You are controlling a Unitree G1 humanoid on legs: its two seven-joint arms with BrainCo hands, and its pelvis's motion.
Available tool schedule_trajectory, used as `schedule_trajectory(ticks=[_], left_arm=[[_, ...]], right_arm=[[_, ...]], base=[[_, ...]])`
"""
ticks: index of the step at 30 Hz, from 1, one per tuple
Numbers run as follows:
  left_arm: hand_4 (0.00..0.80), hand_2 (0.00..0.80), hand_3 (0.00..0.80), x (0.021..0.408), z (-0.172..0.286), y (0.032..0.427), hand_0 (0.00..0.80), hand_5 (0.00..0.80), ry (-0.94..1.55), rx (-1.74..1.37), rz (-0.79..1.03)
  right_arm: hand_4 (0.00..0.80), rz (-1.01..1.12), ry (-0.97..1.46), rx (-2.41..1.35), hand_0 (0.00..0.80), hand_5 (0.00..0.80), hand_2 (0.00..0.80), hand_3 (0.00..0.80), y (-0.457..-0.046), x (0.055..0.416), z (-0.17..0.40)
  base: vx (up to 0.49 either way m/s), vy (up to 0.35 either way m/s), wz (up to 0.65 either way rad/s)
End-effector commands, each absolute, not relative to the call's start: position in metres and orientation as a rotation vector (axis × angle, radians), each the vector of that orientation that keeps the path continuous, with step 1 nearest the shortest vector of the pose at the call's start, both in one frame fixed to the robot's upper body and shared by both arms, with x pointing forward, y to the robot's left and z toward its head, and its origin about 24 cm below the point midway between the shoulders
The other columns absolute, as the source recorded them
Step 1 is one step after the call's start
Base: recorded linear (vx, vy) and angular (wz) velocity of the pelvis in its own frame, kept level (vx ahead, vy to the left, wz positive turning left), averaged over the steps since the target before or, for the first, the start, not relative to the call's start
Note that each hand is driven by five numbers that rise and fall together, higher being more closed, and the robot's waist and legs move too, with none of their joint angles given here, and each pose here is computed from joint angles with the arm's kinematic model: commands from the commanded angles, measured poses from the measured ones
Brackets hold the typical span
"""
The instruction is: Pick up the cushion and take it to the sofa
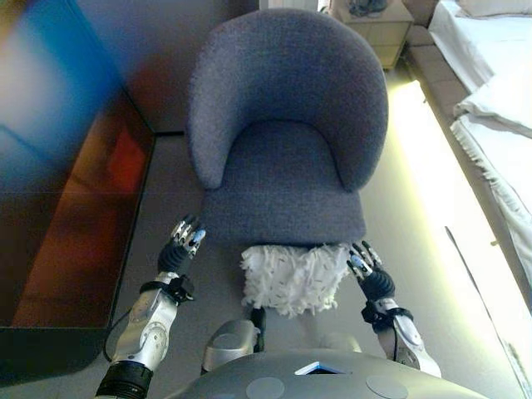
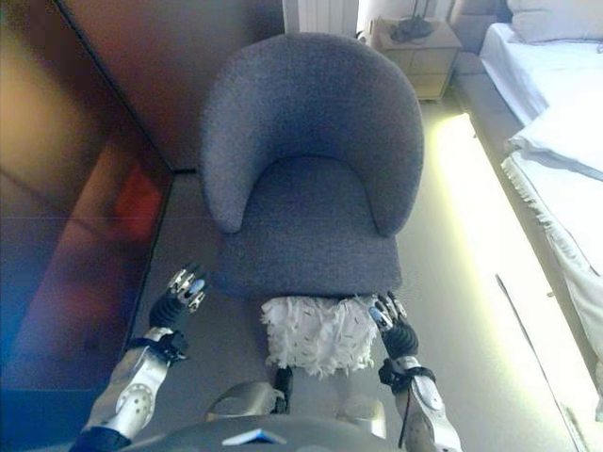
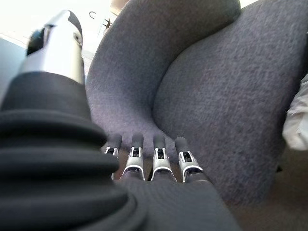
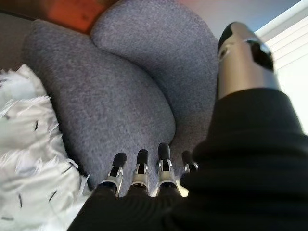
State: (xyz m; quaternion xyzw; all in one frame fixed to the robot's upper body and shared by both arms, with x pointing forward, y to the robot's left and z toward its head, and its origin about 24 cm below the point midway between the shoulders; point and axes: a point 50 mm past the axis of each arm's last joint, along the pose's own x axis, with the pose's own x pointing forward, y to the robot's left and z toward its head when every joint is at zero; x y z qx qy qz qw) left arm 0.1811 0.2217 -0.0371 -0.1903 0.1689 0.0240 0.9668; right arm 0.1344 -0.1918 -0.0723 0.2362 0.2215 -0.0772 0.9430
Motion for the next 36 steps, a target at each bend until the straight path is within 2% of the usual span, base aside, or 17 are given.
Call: schedule_trajectory(ticks=[1,13,21,28,33,36], left_arm=[[0.0,0.0,0.0,0.179,-0.023,0.224,0.0,0.0,0.283,-0.355,0.012],[0.0,0.0,0.0,0.18,-0.021,0.232,0.0,0.0,0.287,-0.302,0.089],[0.0,0.0,0.0,0.181,-0.03,0.239,0.0,0.0,0.325,-0.268,0.153],[0.0,0.0,0.0,0.188,-0.047,0.233,0.0,0.0,0.359,-0.16,0.1],[0.0,0.0,0.0,0.238,-0.033,0.212,0.0,0.0,0.218,-0.169,0.041],[0.0,0.0,0.0,0.259,-0.016,0.209,0.0,0.0,0.149,-0.126,0.037]], right_arm=[[0.0,-0.175,0.353,0.501,0.0,0.0,0.0,0.0,-0.196,0.133,-0.059],[0.0,-0.113,0.341,0.515,0.0,0.0,0.0,0.0,-0.192,0.154,-0.058],[0.0,-0.069,0.372,0.478,0.0,0.0,0.0,0.0,-0.194,0.154,-0.059],[0.0,-0.045,0.427,0.256,0.0,0.0,0.0,0.0,-0.207,0.165,-0.063],[0.0,-0.065,0.393,0.051,0.0,0.0,0.0,0.0,-0.225,0.22,-0.057],[0.0,-0.082,0.349,0.012,0.0,0.0,0.0,0.0,-0.223,0.247,-0.04]], base=[[0.106,-0.054,0.08],[0.083,-0.187,-0.04],[0.086,-0.209,0.01],[0.037,-0.059,0.08],[-0.264,0.172,0.34],[-0.147,0.012,0.17]])
